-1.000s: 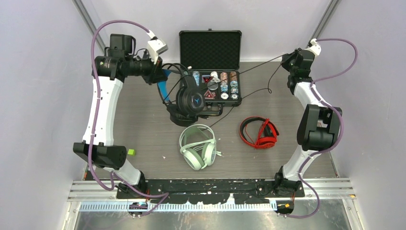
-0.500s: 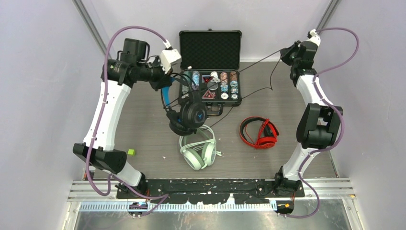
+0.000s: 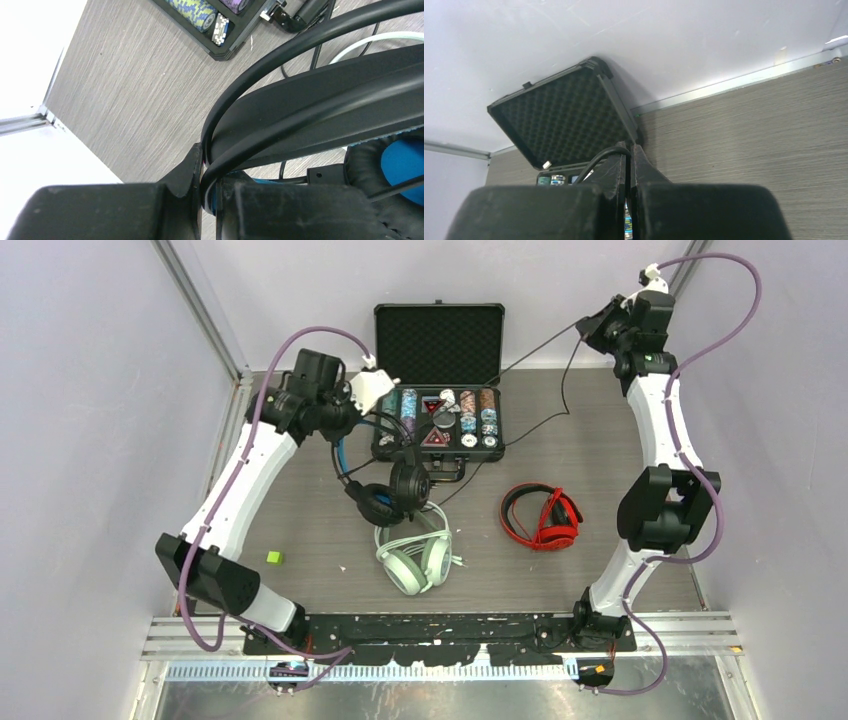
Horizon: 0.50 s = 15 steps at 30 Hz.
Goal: Wrap the headphones
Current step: Wrap the headphones cable around the headphones.
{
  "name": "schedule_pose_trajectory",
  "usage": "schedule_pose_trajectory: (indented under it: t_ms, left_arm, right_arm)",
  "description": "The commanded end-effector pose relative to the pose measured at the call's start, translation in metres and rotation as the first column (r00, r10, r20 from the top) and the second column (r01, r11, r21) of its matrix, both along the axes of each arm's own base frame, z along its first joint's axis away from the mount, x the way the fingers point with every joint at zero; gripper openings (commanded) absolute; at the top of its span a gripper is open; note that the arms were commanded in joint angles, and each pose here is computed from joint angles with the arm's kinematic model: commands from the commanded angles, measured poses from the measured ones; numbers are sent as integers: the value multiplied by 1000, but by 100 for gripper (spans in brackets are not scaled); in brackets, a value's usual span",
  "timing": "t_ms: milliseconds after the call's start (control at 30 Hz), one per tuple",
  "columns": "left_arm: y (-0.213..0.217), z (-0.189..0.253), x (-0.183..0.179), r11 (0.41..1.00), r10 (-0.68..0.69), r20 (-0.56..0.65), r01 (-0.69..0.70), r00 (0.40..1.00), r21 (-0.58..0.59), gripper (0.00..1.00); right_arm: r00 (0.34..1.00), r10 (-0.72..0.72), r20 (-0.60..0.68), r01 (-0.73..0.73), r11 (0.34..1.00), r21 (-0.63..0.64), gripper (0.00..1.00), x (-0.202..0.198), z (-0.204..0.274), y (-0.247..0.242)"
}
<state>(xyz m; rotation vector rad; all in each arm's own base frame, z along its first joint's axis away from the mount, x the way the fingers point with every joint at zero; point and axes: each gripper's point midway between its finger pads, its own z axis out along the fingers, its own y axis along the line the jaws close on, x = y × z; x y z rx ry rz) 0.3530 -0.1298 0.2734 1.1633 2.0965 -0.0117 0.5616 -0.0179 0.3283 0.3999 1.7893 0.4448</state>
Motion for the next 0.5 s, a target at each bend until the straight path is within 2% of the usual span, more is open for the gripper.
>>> schedule_pose_trajectory:
  t_ms: [0,333,467]
  left_arm:
    - [23,6,-21,990,62,44,-67,997,124,0]
    - [54,-7,-9,921,259,41,-259,965,291,0]
    - [76,-7,-2,841,380,91,-385,921,380,0]
  right_arm:
    - [991,-49,126,51,999,-10,1,-3,58,-8]
    - [983,97,154,-97,995,-9,0,-19,99,61]
    - [973,160,166,-161,987,-7,0,-31,116,81]
